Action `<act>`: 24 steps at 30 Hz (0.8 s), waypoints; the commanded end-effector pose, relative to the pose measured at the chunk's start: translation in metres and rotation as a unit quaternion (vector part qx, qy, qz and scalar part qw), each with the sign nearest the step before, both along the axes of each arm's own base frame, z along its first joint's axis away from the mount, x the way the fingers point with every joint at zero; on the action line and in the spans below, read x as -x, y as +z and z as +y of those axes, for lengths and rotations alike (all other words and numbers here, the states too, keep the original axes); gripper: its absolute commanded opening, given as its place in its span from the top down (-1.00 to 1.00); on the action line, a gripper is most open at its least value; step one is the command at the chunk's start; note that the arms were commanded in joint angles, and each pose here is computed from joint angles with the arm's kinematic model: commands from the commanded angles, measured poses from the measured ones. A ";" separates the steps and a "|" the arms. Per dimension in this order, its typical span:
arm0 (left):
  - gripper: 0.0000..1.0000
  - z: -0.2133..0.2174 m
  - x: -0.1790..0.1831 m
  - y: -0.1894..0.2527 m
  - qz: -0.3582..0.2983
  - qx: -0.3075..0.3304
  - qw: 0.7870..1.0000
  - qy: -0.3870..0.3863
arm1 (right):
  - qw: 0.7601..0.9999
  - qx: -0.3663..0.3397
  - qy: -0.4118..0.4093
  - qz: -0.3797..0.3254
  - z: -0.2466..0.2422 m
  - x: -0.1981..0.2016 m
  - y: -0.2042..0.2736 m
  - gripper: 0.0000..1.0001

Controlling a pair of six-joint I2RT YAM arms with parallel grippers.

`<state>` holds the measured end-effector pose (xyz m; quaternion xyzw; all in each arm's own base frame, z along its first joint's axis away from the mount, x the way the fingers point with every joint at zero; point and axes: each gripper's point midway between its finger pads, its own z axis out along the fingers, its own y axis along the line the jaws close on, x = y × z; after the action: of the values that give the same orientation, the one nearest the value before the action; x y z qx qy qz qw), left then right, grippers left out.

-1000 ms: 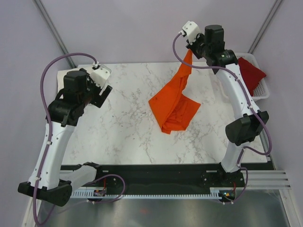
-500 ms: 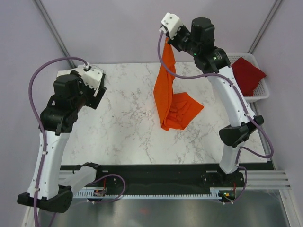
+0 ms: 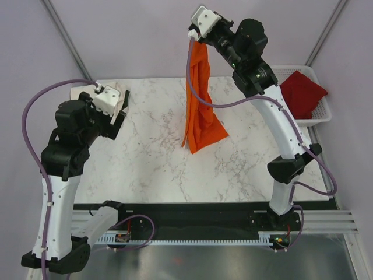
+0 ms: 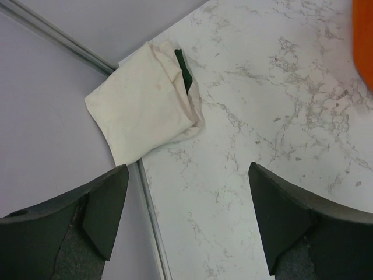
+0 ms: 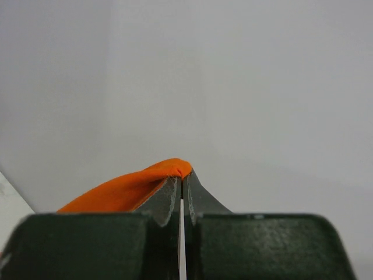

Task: Fold and stack the t-shirts
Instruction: Flatten the tshirt out

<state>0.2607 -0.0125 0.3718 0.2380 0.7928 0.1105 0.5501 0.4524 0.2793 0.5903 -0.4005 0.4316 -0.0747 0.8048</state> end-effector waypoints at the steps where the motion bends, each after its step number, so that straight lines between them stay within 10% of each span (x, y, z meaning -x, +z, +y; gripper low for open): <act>1: -0.82 -0.010 -0.004 0.002 0.007 0.019 1.000 -0.020 | 0.997 0.008 -0.077 0.001 -0.045 -0.047 -0.025 1.00; 8: -0.75 -0.044 -0.033 -0.043 0.098 0.043 0.991 -0.084 | 0.971 0.082 -0.191 0.121 -0.140 -0.135 -0.164 1.00; 14: -0.72 -0.083 -0.062 -0.132 0.249 0.077 0.957 -0.128 | 0.953 0.125 -0.193 0.197 -0.155 -0.133 -0.249 1.00; 24: -0.58 -0.160 -0.078 -0.241 0.362 -0.065 0.910 -0.191 | 0.948 0.119 -0.160 0.249 -0.145 -0.126 -0.305 1.00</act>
<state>0.3245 -0.1470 0.1222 0.4125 0.8877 -0.0586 0.1958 0.5848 0.1294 0.2492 -0.4418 0.6896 -0.1605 0.5509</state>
